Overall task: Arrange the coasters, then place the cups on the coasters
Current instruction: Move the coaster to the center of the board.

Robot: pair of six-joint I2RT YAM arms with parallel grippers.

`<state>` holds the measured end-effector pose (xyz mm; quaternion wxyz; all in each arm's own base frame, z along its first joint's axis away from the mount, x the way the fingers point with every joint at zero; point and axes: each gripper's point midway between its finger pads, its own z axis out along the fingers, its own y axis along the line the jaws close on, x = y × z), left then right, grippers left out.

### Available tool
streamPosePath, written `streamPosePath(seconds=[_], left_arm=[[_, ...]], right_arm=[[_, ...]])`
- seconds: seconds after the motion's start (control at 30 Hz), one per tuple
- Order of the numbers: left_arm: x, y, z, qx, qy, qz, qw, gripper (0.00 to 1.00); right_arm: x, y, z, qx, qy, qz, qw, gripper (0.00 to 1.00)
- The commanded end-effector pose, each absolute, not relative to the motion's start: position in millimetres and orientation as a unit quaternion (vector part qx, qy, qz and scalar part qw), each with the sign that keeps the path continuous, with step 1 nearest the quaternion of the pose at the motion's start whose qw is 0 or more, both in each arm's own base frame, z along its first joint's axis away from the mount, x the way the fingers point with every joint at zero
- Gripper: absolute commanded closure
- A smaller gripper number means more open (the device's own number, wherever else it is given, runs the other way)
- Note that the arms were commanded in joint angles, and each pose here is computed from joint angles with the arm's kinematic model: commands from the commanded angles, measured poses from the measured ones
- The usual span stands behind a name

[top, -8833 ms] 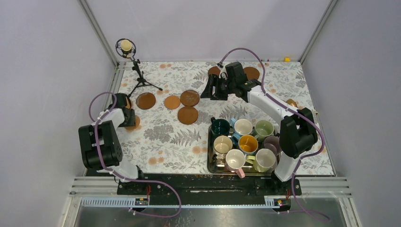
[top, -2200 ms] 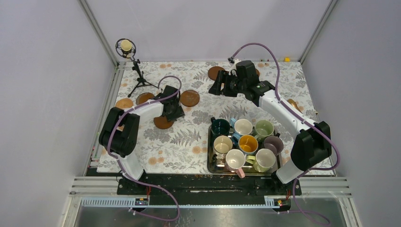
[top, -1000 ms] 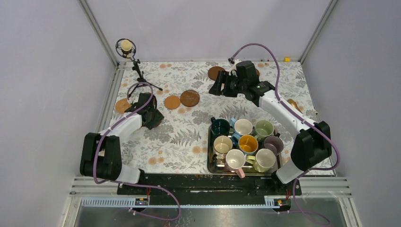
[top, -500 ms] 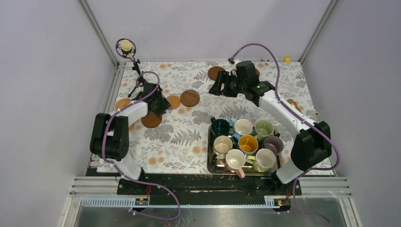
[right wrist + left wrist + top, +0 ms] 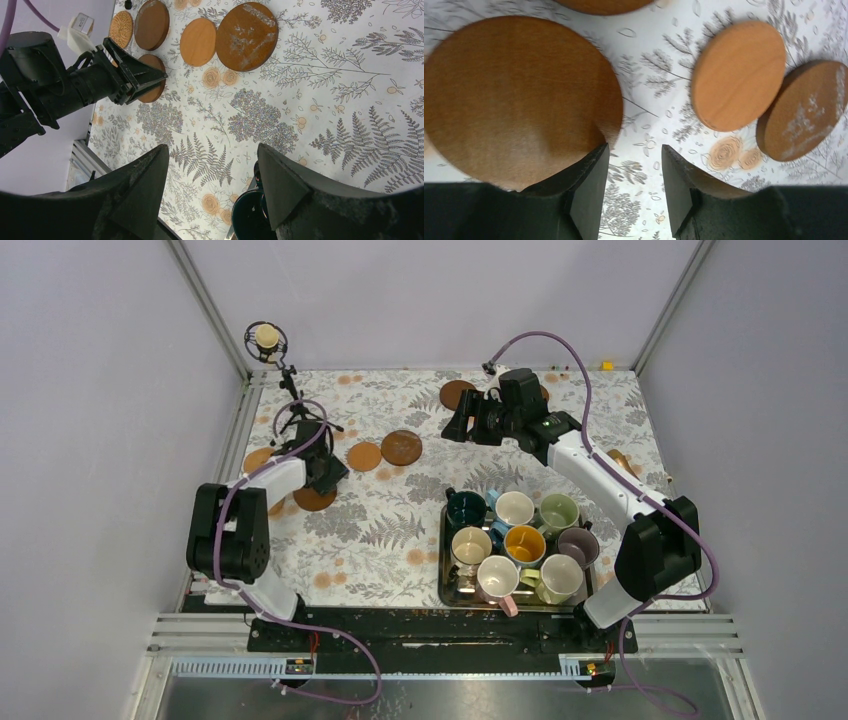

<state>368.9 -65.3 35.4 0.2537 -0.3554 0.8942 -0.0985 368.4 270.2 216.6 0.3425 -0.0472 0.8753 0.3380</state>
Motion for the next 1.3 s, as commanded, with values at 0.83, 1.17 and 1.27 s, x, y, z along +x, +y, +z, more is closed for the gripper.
streamPosePath(seconds=[0.83, 1.17, 1.27], left_arm=[[411.3, -80.1, 90.8, -0.349, 0.85, -0.209, 0.334, 0.59], [403.6, -49.4, 58.0, -0.388, 0.864, -0.105, 0.304, 0.61], [394.2, -40.6, 50.9, -0.392, 0.867, -0.084, 0.296, 0.61]], right_arm=[[369.1, 268.5, 238.9, -0.05, 0.861, 0.351, 0.365, 0.27], [369.6, 267.2, 236.8, -0.051, 0.862, 0.347, 0.366, 0.27], [370.3, 267.9, 237.8, -0.051, 0.861, 0.349, 0.366, 0.27]])
